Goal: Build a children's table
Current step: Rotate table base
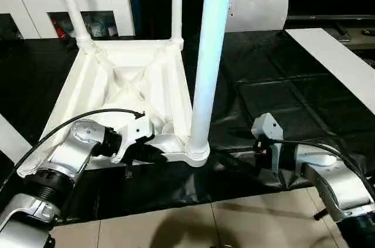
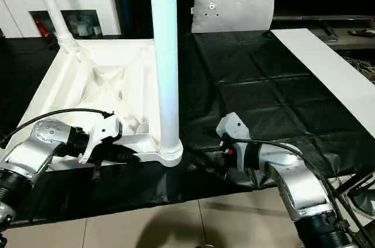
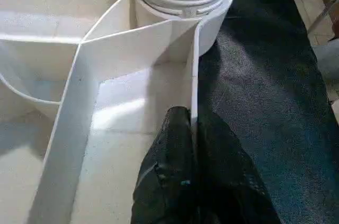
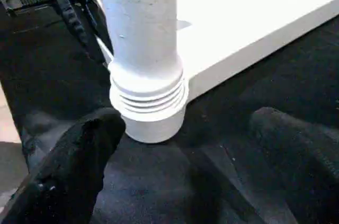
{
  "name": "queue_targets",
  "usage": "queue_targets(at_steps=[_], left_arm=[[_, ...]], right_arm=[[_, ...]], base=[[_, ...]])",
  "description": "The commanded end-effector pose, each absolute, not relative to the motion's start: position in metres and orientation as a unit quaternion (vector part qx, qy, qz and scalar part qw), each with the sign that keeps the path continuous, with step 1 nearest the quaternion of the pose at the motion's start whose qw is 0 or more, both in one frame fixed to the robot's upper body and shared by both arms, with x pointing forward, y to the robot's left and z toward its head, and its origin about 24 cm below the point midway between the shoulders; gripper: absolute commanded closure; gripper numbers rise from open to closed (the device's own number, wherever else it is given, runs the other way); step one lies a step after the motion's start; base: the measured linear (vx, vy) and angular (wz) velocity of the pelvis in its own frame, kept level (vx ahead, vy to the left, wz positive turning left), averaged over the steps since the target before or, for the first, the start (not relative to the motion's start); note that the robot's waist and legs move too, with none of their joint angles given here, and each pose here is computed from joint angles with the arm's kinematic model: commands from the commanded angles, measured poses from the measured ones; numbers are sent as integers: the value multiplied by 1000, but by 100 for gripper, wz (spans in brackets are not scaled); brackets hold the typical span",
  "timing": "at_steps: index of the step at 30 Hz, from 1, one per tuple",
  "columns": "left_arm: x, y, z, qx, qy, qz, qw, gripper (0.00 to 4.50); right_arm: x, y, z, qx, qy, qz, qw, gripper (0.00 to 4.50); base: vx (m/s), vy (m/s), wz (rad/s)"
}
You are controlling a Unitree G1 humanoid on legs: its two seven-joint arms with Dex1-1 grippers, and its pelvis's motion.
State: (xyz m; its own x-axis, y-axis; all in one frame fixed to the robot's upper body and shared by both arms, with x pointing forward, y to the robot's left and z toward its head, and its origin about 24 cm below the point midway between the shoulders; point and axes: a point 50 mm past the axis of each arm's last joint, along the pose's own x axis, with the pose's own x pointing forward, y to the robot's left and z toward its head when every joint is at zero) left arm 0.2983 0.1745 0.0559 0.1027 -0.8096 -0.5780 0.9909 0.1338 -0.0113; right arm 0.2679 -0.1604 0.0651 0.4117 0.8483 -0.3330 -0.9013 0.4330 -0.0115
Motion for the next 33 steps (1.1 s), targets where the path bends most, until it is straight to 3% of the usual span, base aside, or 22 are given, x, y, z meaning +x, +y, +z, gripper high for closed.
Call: queue_targets(at_steps=[1,4,5,11,17,28,33], left_arm=[[288,158,55,191,207,-685,672,445],[286,155,55,196,205,-694,662,449],[282,147,54,207,200,-715,637,449],[279,134,53,222,189,-734,614,450],[283,134,53,231,188,-729,616,450],[286,137,53,235,190,-723,621,450],[288,138,55,220,192,-716,634,450]], right_arm=[[271,-154,73,-103,118,550,821,0],[271,-152,74,-86,116,563,814,17],[271,-149,75,-64,118,594,793,17],[275,-145,74,-40,135,638,757,81],[276,-143,71,-33,155,672,723,126],[280,-139,68,-19,168,692,702,227],[278,-139,67,-15,177,698,693,241]], base=[[0,0,0],[0,0,0],[0,0,0],[0,0,0],[0,0,0],[0,0,0],[0,0,0]])
